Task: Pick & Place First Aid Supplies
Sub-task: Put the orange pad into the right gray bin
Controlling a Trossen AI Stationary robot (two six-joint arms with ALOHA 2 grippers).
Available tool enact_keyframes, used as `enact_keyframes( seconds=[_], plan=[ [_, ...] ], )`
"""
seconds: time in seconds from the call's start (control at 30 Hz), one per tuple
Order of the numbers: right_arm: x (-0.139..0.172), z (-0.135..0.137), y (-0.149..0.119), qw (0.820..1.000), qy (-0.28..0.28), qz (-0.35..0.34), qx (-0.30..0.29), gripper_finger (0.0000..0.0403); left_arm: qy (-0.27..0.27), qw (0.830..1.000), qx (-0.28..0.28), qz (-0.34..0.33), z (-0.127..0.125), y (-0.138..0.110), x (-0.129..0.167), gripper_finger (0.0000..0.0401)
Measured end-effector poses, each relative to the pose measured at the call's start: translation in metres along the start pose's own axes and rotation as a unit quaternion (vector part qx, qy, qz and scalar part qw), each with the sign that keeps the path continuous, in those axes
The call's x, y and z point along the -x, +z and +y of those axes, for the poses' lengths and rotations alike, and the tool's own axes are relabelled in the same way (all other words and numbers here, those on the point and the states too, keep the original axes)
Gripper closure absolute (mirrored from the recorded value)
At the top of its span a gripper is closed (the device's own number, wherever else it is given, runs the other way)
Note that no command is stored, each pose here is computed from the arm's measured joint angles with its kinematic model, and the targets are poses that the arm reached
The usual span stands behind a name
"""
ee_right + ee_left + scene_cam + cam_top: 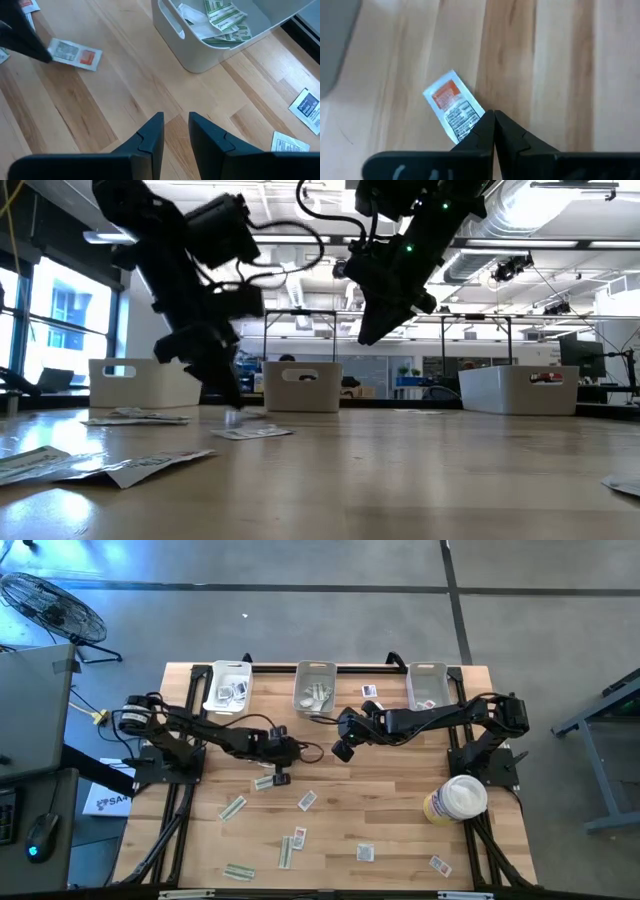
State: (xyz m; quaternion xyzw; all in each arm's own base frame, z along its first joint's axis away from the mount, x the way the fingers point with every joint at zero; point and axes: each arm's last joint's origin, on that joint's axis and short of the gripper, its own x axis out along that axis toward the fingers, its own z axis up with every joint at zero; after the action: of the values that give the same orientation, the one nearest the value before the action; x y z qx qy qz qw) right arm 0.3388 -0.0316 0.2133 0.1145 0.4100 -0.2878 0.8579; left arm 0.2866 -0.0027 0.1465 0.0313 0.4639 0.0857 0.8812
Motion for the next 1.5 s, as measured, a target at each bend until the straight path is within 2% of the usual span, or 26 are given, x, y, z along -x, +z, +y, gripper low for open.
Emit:
enact_keyframes(
  seconds=[0.33, 0.5, 0.67, 0.87, 0.97, 1.13, 1.33, 1.5],
  plan=[
    [0.006, 0.015, -0.002, 0.999, 0.018, -0.025, 0.031, 0.0320, -0.016, 0.999, 0.006, -0.036, 0.002, 0.008, 0.018, 0.0401],
    [0.006, 0.029, -0.005, 0.996, 0.033, -0.043, 0.074, 0.0320, -0.026, 0.999, 0.006, -0.041, 0.001, 0.009, 0.018, 0.0401],
    [-0.015, 0.058, -0.017, 0.983, 0.075, -0.058, 0.158, 0.0307, -0.028, 0.999, 0.007, -0.046, 0.001, 0.011, 0.018, 0.0401],
    [-0.053, 0.086, -0.031, 0.961, 0.098, -0.111, 0.232, 0.0246, -0.028, 0.999, 0.007, -0.046, 0.001, 0.011, 0.018, 0.0401],
    [-0.067, 0.094, -0.032, 0.956, 0.108, -0.145, 0.230, 0.0214, -0.029, 0.998, 0.007, -0.048, 0.001, 0.011, 0.018, 0.0401],
    [-0.076, 0.094, -0.034, 0.956, 0.111, -0.148, 0.228, 0.0188, -0.029, 0.998, 0.008, -0.048, 0.001, 0.011, 0.018, 0.0401],
    [-0.077, 0.100, -0.037, 0.955, 0.100, -0.166, 0.223, 0.0190, -0.031, 0.998, 0.013, -0.059, 0.000, 0.013, 0.018, 0.0401],
    [-0.095, 0.104, -0.045, 0.955, 0.108, -0.172, 0.214, 0.0196, -0.031, 0.997, 0.015, -0.070, 0.000, 0.016, 0.019, 0.0401]
  ],
)
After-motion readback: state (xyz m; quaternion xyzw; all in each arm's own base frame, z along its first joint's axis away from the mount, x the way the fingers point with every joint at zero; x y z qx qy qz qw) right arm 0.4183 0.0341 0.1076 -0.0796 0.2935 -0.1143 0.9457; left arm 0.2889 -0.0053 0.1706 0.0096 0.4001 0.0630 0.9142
